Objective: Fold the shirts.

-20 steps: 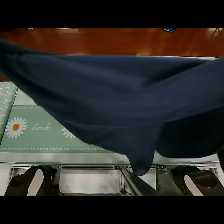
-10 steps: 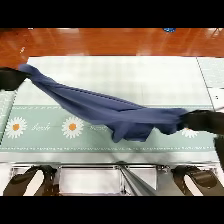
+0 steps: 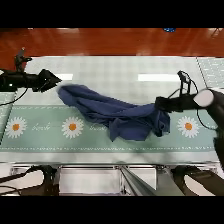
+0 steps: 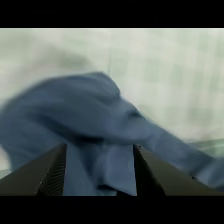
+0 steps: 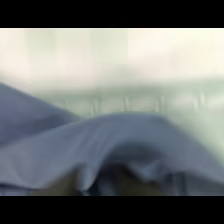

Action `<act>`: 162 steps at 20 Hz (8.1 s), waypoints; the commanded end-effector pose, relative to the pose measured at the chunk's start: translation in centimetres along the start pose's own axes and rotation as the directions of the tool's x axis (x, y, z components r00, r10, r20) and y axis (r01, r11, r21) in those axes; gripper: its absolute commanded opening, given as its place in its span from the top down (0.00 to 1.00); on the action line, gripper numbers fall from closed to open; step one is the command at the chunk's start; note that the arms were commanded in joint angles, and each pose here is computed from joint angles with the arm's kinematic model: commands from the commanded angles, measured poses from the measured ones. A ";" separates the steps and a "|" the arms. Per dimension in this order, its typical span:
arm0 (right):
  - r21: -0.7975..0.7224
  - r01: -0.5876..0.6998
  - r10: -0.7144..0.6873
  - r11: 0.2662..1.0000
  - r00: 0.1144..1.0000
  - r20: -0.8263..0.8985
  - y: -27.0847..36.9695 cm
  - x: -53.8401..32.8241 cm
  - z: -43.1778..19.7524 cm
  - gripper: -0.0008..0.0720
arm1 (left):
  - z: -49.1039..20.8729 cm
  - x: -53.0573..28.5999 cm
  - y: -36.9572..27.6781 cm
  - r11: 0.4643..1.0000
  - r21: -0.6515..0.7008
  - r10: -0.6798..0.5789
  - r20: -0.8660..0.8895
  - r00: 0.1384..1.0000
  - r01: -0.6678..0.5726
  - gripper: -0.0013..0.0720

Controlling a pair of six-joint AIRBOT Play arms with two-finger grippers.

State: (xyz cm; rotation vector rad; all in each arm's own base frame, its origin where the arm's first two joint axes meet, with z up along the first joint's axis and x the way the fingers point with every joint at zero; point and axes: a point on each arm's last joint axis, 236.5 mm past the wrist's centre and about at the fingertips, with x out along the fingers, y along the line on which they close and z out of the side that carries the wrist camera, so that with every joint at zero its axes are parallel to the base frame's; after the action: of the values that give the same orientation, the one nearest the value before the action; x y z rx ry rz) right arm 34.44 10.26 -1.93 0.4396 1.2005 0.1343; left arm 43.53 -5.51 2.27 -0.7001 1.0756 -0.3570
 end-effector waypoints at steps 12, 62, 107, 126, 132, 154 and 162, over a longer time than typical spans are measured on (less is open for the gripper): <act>0.299 0.130 -0.144 0.945 0.989 0.025 -13.5 -6.3 -2.3 0.43 | -17.4 1.0 5.0 0.951 -0.309 -0.082 -0.326 0.942 -0.024 0.29; 0.051 -0.328 0.310 0.943 0.925 0.219 -2.5 -10.6 9.6 0.96 | -0.8 -3.6 -13.5 0.944 0.079 -0.329 0.108 0.938 0.321 0.96; 0.173 -0.352 0.295 0.920 0.912 0.285 -3.0 -3.2 21.8 0.84 | 11.2 2.2 -1.4 0.993 0.062 0.083 0.221 0.972 -0.099 0.91; 0.239 -0.230 0.207 0.943 0.971 0.121 -7.5 -8.0 -2.7 0.43 | -17.8 -9.3 15.4 0.795 -0.567 0.102 -0.223 0.969 -0.214 0.29; 0.291 -0.314 0.284 0.904 0.949 0.140 -5.7 -6.1 -6.9 0.43 | -19.6 -6.3 14.0 0.830 -0.548 -0.010 -0.192 0.981 -0.099 0.29; 0.623 -0.015 0.193 0.782 0.956 -0.219 -14.4 -2.6 -15.9 0.43 | -21.1 0.3 11.2 0.933 -0.319 0.034 -0.380 0.925 -0.165 0.96; 0.616 -0.166 0.336 0.770 0.926 -0.170 -10.8 2.5 -12.5 0.44 | -20.7 0.5 11.4 0.932 -0.323 0.039 -0.362 0.931 -0.164 0.96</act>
State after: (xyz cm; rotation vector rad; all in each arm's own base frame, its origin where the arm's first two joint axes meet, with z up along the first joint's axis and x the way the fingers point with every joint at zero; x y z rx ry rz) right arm 20.19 3.50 -10.92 1.1786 1.4761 0.0146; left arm 24.29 -4.72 -11.71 -0.9132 1.5458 -0.2078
